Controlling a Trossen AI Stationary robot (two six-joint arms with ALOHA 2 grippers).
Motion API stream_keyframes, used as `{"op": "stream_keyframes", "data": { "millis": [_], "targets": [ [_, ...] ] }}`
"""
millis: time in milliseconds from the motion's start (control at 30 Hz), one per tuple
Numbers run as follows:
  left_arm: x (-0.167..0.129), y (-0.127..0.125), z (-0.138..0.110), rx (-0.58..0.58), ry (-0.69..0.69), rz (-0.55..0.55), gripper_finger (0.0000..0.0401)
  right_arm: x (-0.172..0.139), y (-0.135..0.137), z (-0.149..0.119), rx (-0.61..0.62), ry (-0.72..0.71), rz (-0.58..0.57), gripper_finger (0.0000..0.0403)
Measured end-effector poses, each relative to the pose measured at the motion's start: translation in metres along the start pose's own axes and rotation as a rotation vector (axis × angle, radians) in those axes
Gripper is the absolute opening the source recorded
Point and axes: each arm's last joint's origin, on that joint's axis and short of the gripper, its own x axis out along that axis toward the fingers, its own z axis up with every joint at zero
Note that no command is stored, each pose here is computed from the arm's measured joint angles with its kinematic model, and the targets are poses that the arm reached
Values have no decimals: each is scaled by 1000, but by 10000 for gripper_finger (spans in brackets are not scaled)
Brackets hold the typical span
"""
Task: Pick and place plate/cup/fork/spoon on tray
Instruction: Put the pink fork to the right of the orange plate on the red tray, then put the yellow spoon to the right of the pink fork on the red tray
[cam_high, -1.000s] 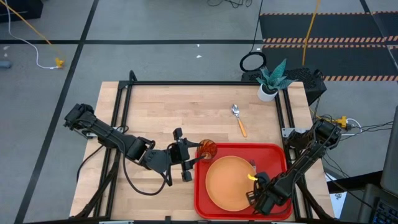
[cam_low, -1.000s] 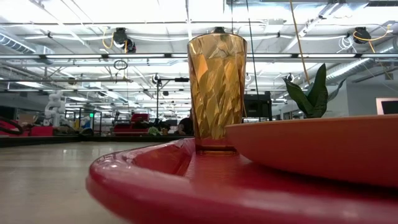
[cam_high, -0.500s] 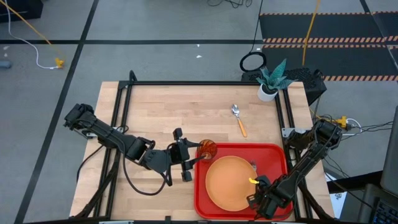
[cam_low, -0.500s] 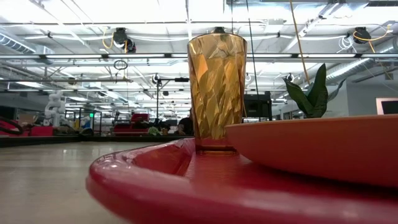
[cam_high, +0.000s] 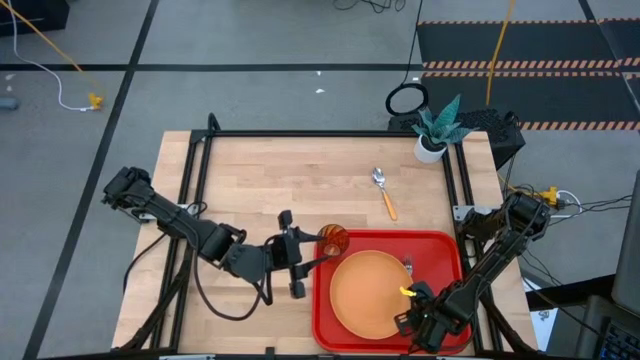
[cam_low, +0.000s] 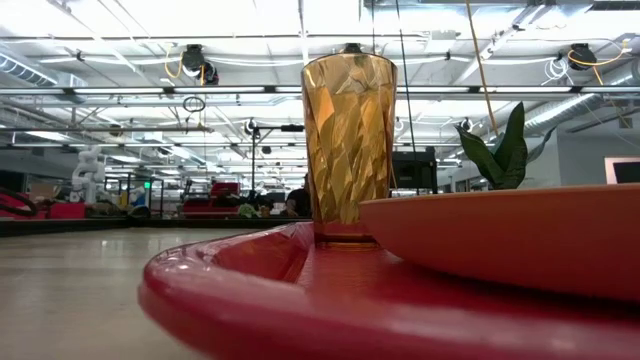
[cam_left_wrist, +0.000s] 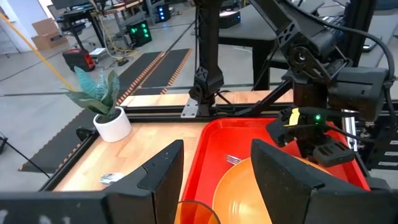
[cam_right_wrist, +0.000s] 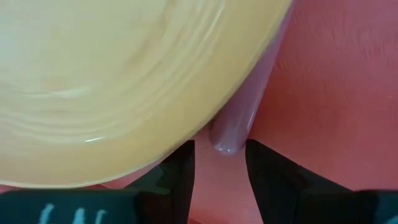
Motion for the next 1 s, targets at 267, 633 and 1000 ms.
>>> {"op": "stream_keyframes", "data": {
  "millis": [267,633,1000],
  "targets": [
    [0,0,0,3,0,1,191,-16,6,-5,-50,6,71,132],
    [0,0,0,36,3,1,191,-68,-16,6,-89,-96,130,132],
    [8,11,0,56,9,40,191,-87,-8,61,-217,-480,125,132]
  ]
}}
